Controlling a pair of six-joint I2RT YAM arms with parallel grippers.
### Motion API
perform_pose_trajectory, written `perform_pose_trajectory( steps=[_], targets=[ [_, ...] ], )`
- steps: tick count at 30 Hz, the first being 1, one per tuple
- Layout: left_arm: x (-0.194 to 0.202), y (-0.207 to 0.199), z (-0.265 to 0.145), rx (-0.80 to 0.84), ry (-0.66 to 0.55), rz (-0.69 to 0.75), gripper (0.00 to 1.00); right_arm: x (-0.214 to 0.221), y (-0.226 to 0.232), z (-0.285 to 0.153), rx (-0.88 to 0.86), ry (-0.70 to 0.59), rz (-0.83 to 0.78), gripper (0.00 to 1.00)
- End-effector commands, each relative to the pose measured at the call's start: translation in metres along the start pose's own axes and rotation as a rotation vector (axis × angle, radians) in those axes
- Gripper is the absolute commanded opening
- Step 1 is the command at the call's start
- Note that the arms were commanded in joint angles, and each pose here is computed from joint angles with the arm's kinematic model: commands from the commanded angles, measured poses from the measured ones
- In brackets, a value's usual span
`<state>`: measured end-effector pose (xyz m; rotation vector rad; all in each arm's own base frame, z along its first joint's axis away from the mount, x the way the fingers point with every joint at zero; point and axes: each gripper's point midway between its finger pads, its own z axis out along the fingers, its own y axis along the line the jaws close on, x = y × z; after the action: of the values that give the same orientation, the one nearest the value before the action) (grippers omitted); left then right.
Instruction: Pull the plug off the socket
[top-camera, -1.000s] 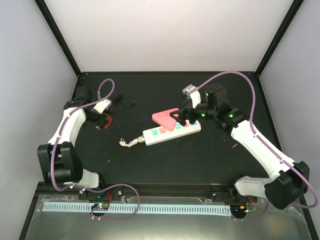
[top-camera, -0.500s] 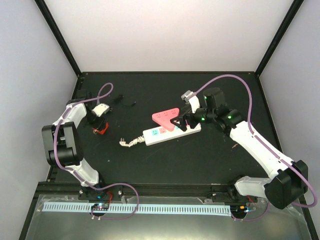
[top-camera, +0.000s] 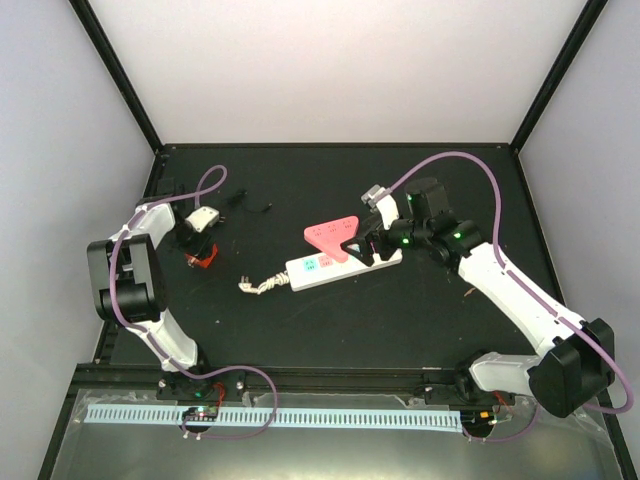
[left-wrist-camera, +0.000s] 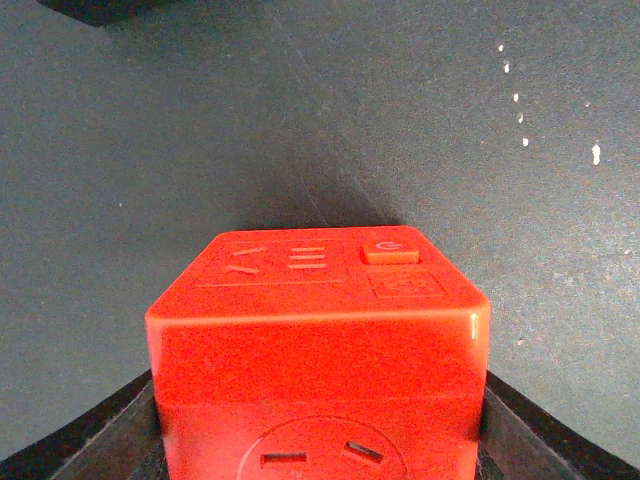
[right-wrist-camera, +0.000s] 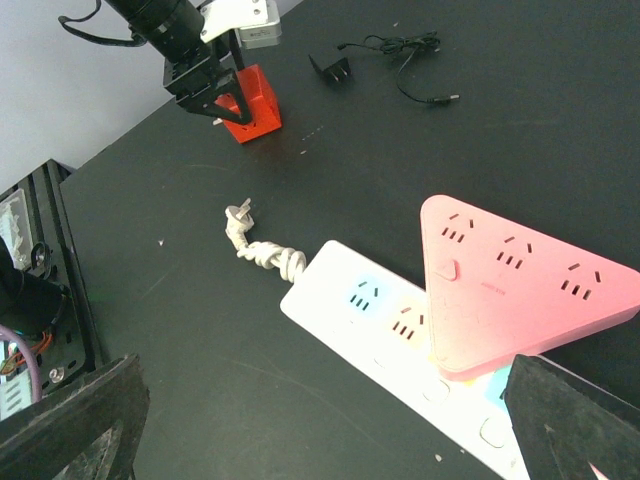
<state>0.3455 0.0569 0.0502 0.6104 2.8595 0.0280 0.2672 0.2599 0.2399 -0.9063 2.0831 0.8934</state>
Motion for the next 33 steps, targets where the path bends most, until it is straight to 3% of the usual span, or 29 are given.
perform_pose_trajectory(
  steps=[1, 6, 13, 20, 26, 29, 33],
  targets=[
    [-0.013, 0.007, -0.008, -0.006, -0.039, 0.006, 0.67, 0.006, -0.001, 0.0, -0.005, 0.025, 0.006, 1.0],
    [-0.016, -0.008, -0.027, 0.055, -0.078, 0.063, 0.97, 0.019, -0.011, -0.002, 0.015, 0.068, 0.059, 1.0],
    [-0.028, -0.016, -0.056, 0.066, -0.167, 0.115, 0.99, 0.041, -0.031, -0.006, 0.028, 0.04, 0.206, 0.99],
    [-0.038, -0.042, -0.074, 0.132, -0.242, 0.197, 0.91, 0.069, -0.034, -0.012, 0.034, -0.071, 0.28, 0.91],
    [-0.042, -0.086, -0.072, 0.194, -0.258, 0.317, 0.79, 0.087, -0.043, -0.007, 0.071, -0.061, 0.347, 0.84],
    [-0.045, -0.109, -0.069, 0.183, -0.259, 0.386, 0.74, 0.097, -0.061, 0.001, 0.095, -0.018, 0.422, 0.76],
    [-0.045, -0.134, -0.055, 0.154, -0.222, 0.487, 0.64, 0.111, -0.077, 0.014, 0.104, 0.065, 0.484, 0.57]
  ],
)
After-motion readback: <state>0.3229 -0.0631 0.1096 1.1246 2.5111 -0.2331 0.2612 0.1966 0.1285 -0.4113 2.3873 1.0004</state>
